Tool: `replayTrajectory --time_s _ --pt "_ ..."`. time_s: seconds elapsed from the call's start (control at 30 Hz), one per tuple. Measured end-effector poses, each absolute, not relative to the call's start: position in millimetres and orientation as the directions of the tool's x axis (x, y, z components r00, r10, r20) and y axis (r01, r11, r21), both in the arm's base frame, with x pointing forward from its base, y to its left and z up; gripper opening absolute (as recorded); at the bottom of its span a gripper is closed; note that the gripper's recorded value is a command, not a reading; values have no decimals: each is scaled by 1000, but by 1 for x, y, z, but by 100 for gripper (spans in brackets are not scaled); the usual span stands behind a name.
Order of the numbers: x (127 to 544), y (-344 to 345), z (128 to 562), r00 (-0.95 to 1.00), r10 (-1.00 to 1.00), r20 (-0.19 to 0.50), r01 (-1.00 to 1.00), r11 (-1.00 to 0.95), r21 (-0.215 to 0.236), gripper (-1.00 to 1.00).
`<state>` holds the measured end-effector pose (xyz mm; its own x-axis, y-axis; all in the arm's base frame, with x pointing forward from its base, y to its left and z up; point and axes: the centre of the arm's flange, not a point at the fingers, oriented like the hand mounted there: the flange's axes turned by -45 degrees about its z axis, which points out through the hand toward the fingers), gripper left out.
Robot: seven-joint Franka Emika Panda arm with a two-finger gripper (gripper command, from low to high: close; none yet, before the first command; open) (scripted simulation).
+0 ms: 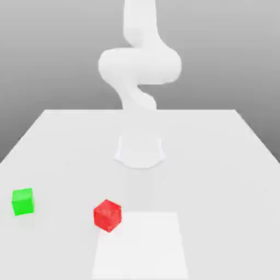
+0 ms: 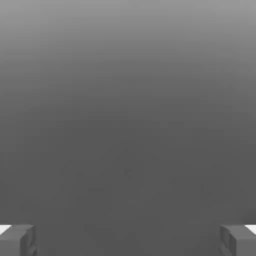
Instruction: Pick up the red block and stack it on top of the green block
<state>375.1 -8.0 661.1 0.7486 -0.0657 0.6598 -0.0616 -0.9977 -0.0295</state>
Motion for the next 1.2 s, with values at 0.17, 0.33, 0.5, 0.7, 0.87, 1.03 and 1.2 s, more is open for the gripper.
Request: replayTrajectory --time_s 0.17,0.33,0.5,0.7,0.87,1.03,1.2 --pt "418 -32 537 840 -197 506 -194 -979 -59 0" --pt "421 -56 412 881 -334 334 -333 -941 -64 0" --pt "394 -72 310 875 -452 177 -451 -891 -46 0" --pt "346 -81 183 823 -568 7 -568 -823 -3 0" --pt "342 -82 147 820 -572 0 -572 -820 0 -100" --pt "341 -82 144 820 -573 1 -573 -820 0 -100" --pt "343 -82 176 820 -573 1 -573 -820 0 -100"
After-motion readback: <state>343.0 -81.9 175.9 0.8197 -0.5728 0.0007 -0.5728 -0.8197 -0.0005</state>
